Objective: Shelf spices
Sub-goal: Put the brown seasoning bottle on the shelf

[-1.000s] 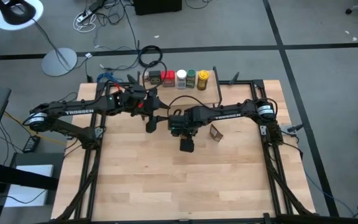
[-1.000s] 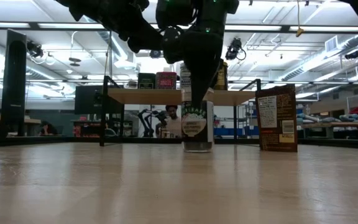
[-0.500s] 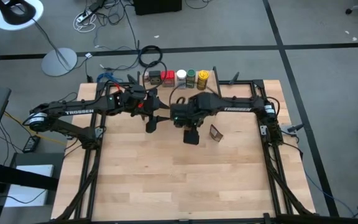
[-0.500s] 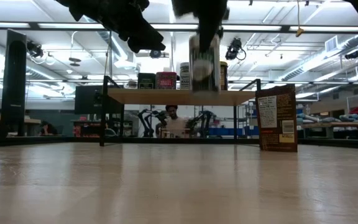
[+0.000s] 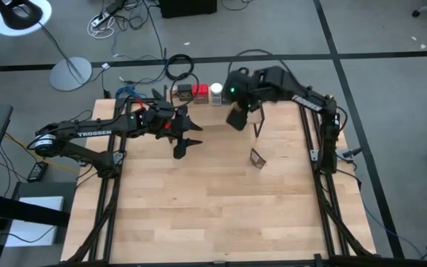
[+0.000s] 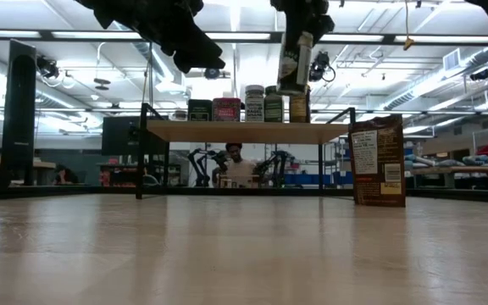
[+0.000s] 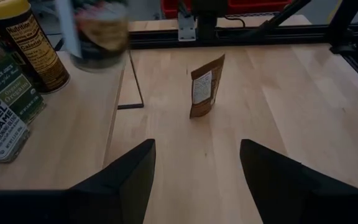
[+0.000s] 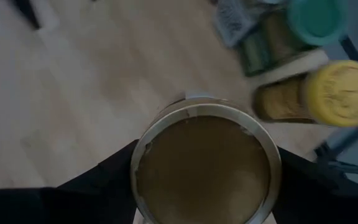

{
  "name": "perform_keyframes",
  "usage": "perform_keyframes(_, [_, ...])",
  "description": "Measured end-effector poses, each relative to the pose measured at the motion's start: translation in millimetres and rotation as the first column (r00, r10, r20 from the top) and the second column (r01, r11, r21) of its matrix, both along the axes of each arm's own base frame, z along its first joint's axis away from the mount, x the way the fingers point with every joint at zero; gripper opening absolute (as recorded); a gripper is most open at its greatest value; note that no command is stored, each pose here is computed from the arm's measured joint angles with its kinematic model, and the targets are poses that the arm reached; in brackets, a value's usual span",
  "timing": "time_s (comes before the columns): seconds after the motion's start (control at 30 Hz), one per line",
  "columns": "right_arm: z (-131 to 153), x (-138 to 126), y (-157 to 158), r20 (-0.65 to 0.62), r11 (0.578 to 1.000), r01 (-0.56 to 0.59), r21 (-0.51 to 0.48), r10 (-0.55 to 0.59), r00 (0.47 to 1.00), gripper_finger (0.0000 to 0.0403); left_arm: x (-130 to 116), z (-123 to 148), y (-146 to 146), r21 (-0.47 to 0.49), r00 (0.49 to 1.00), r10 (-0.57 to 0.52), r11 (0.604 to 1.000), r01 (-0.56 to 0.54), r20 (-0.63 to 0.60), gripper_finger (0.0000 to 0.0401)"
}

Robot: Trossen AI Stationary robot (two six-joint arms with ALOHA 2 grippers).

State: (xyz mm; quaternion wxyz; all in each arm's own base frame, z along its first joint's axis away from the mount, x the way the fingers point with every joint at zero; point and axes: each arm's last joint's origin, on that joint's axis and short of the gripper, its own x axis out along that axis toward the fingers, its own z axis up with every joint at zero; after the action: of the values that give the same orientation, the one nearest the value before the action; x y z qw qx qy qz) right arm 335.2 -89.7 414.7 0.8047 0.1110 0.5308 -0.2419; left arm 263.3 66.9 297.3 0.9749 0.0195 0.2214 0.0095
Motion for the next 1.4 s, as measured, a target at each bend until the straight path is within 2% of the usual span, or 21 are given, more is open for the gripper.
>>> perform_keyframes(0.33, [0,-16,-48,0.033,0.986,0.148,0.071,-0.151,0.988,0.0272,-1,-1,0,-0.004,1.000,-0.002,1.000,0.002,-0.012,0.0239])
perform_keyframes(0.53, [-23,-17,-61,-0.032,0.968,0.169,0.187,-0.166,0.986,0.0272,-1,-1,0,0.006,1.000,-0.006,1.000,0.007,-0.014,0.0239])
perform_keyframes(0.7, [-44,-14,-63,-0.136,0.968,0.217,0.129,-0.199,0.970,0.0272,-1,-1,0,0.013,1.000,-0.009,1.000,0.009,-0.014,0.0239])
perform_keyframes(1.4, [-44,-29,-85,-0.139,0.940,0.321,0.119,-0.304,0.942,0.0272,-2,-3,0,0.011,0.999,-0.011,1.000,0.012,-0.040,0.0239])
